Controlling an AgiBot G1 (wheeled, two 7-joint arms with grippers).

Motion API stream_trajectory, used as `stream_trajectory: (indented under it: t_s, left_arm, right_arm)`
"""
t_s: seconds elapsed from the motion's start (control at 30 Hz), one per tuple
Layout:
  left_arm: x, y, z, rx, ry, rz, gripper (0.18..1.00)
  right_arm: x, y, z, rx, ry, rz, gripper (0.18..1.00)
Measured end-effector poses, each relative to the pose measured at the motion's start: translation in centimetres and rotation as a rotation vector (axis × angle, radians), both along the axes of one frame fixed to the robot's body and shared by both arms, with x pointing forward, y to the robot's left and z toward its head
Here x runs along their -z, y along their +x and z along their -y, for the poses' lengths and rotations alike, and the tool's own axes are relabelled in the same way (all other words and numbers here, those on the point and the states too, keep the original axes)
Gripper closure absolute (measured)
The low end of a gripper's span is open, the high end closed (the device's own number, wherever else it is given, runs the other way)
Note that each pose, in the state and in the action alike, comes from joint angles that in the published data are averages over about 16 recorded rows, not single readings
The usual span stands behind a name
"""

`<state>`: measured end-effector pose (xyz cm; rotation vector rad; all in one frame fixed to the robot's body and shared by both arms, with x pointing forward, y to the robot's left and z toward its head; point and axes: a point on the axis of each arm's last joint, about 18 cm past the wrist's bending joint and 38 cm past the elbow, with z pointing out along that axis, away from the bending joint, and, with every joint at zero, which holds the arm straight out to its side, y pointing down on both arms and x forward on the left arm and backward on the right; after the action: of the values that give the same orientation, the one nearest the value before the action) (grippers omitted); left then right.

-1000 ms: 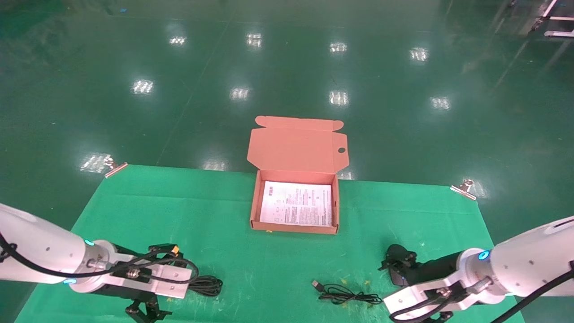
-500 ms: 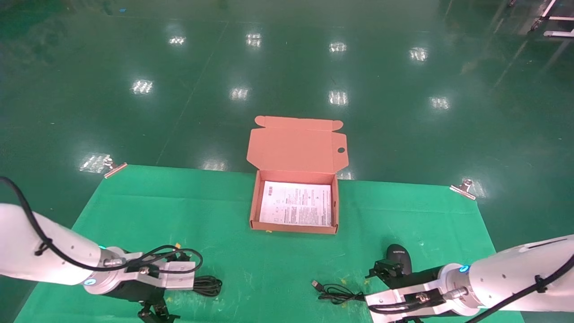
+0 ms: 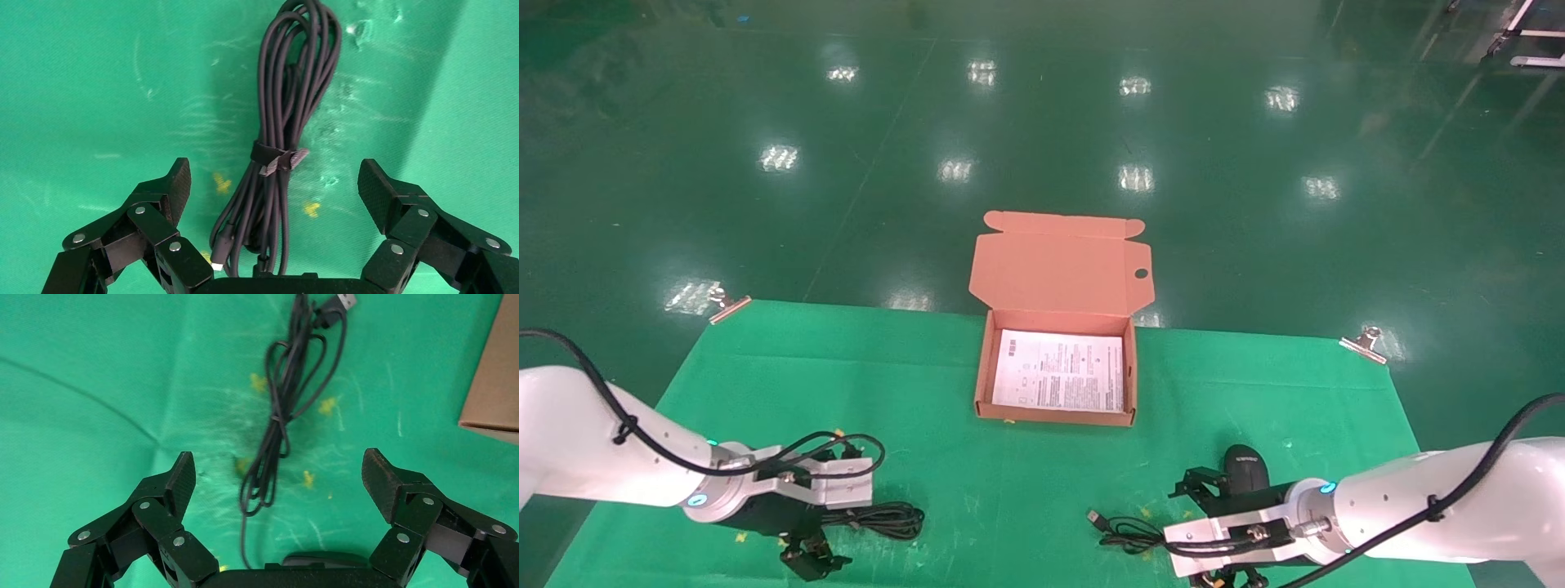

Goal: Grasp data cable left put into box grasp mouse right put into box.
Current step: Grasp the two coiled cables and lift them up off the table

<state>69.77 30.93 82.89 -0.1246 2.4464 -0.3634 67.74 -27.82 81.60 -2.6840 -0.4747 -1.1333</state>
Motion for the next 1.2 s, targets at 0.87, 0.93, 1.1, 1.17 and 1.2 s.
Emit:
stream_trajectory:
  t_s: [0.87, 0.93, 1.1, 1.17, 1.2]
  left_arm:
    - [0.06, 0.4, -0.61, -0.013, -0.029, 0.003, 0.329]
    - [0.06, 0.4, -0.6, -0.013, -0.028, 0.003, 0.354]
    - [0.05, 0.39, -0.59, -0.012, -0.026, 0.003, 0.452]
    - [0.05, 0.39, -0.59, -0.012, -0.025, 0.004, 0.496]
    - [0.05, 0.39, -0.59, -0.012, -0.025, 0.004, 0.522]
  right_arm:
    - [0.8, 0.99, -0.3, 0.002, -0.016, 0.027, 0.308]
    - [0.77, 0.97, -0.3, 0.002, -0.016, 0.027, 0.338]
    - [0.73, 0.95, -0.29, 0.002, -0.015, 0.027, 0.421]
    - [0.72, 0.95, -0.29, 0.002, -0.015, 0.027, 0.473]
    - [0.71, 0.94, -0.29, 0.002, -0.015, 0.027, 0.498]
